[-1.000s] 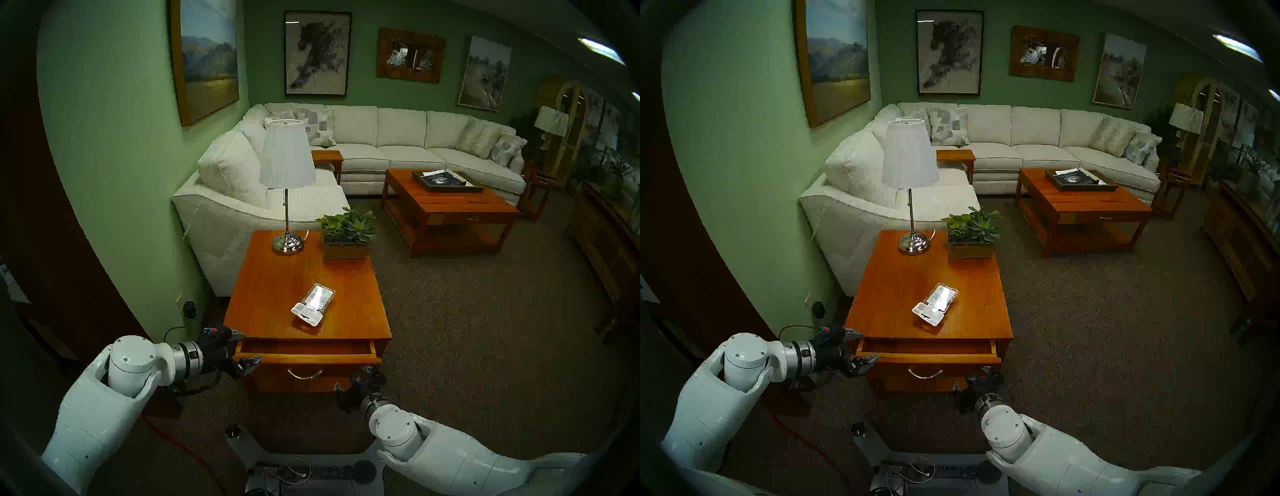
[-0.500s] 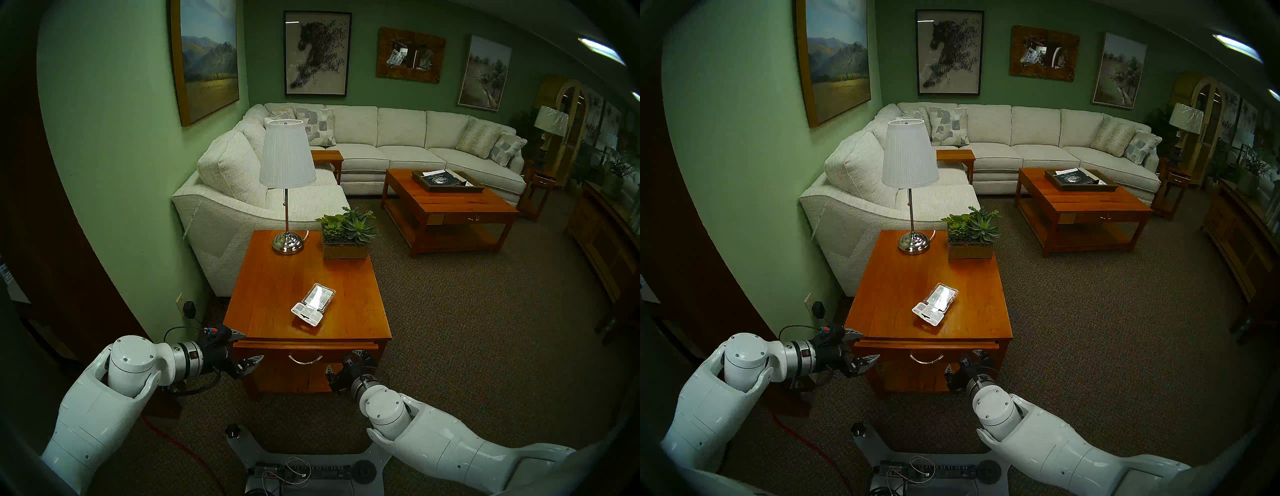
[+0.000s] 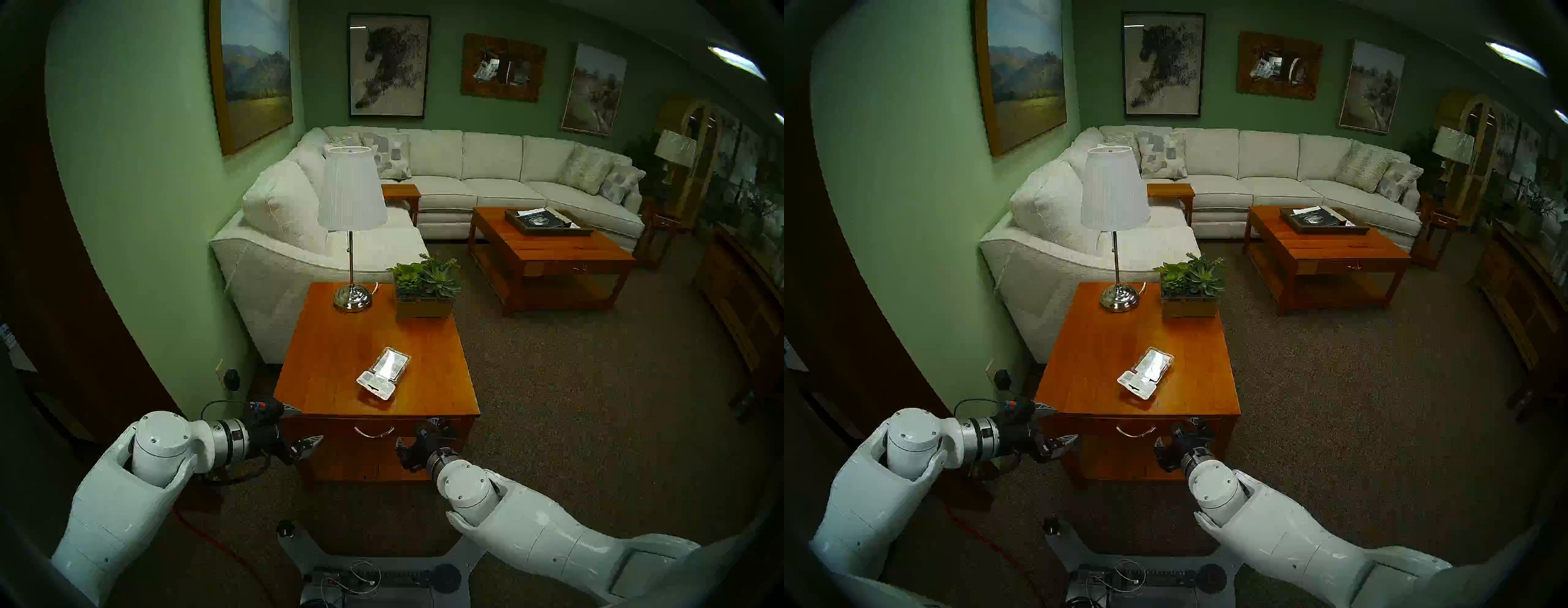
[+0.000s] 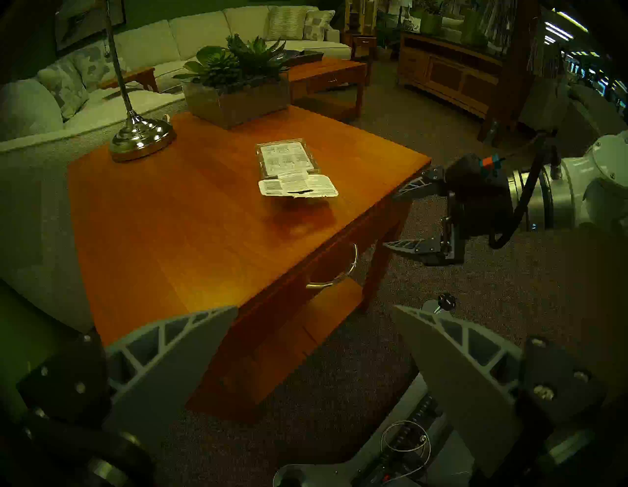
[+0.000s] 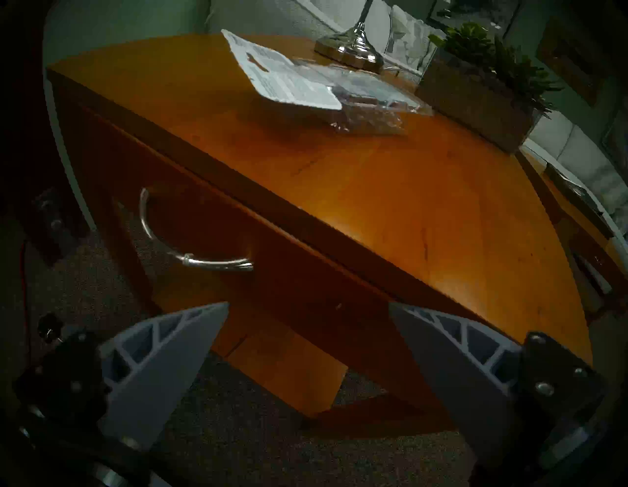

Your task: Open the drawer, take out the contents and close the drawer

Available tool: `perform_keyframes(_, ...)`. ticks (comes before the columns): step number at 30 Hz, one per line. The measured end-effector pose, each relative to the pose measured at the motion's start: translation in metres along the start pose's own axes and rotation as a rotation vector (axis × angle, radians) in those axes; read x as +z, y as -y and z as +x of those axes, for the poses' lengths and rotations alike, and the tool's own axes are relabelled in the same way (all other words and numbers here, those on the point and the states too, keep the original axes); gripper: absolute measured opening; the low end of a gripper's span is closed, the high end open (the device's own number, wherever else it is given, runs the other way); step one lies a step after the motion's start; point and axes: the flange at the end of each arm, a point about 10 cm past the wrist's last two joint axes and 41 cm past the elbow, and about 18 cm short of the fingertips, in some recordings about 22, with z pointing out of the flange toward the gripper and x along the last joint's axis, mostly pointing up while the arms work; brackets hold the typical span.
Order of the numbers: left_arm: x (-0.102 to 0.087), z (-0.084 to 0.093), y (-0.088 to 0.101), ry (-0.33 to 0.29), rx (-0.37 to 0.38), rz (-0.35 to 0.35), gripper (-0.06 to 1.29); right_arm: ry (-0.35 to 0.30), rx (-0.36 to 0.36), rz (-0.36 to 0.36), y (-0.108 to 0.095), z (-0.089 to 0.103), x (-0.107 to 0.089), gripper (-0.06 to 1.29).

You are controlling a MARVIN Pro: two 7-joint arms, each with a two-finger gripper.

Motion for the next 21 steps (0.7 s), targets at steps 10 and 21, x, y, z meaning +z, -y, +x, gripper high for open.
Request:
perform_keyframes(10,0.000,0.000,0.000,0.000,0.000,0.000,1.23,0.028,-0.018,0.068,0.028,-0.031,-0.040,1.25)
perform_keyframes(21,0.000,-0.001,0.000,0.003,-0.001,-0.001,1.23,0.009,-0.014,0.135,0.055,-0.065,-0.095,1.25)
